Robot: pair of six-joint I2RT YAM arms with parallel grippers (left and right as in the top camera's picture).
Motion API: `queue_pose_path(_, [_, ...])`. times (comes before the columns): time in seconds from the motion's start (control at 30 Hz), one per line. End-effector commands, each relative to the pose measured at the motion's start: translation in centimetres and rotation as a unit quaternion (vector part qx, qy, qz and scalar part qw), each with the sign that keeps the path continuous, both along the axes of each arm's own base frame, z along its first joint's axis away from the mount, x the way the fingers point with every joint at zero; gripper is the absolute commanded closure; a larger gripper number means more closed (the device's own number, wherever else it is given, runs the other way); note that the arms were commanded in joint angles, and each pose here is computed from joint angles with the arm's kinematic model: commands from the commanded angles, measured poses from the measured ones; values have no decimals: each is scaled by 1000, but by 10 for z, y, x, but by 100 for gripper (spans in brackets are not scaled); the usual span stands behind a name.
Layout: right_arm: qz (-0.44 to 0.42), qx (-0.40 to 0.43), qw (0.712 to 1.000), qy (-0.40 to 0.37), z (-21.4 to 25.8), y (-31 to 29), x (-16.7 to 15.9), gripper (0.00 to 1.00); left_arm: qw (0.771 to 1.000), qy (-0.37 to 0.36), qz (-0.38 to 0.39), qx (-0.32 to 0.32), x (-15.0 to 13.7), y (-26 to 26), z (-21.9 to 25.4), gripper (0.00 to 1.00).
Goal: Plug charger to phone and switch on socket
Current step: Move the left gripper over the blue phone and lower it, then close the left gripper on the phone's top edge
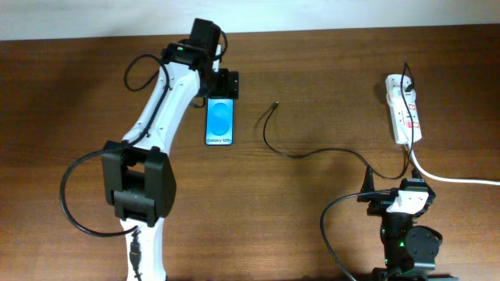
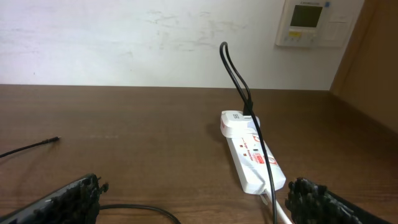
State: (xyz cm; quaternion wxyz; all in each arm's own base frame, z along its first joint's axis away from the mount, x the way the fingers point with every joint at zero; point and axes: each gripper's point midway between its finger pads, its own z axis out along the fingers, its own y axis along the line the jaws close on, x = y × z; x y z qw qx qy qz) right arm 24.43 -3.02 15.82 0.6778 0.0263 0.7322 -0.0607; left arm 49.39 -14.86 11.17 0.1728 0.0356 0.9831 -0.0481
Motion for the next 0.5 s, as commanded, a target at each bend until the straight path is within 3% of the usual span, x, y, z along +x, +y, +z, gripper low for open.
queue_pose_path(0.0, [-3,1,1000,2,-3,-1,0,2,999,1,-10,40,6,8,-16,1])
queue_pose_path(0.2, [-3,1,1000,2,-3,-1,0,2,998,46,-4,49,2,8,-60,1])
queue_pose_path(0.47, [-3,1,1000,2,-3,-1,0,2,997,60,7,50,0,9,-73,3])
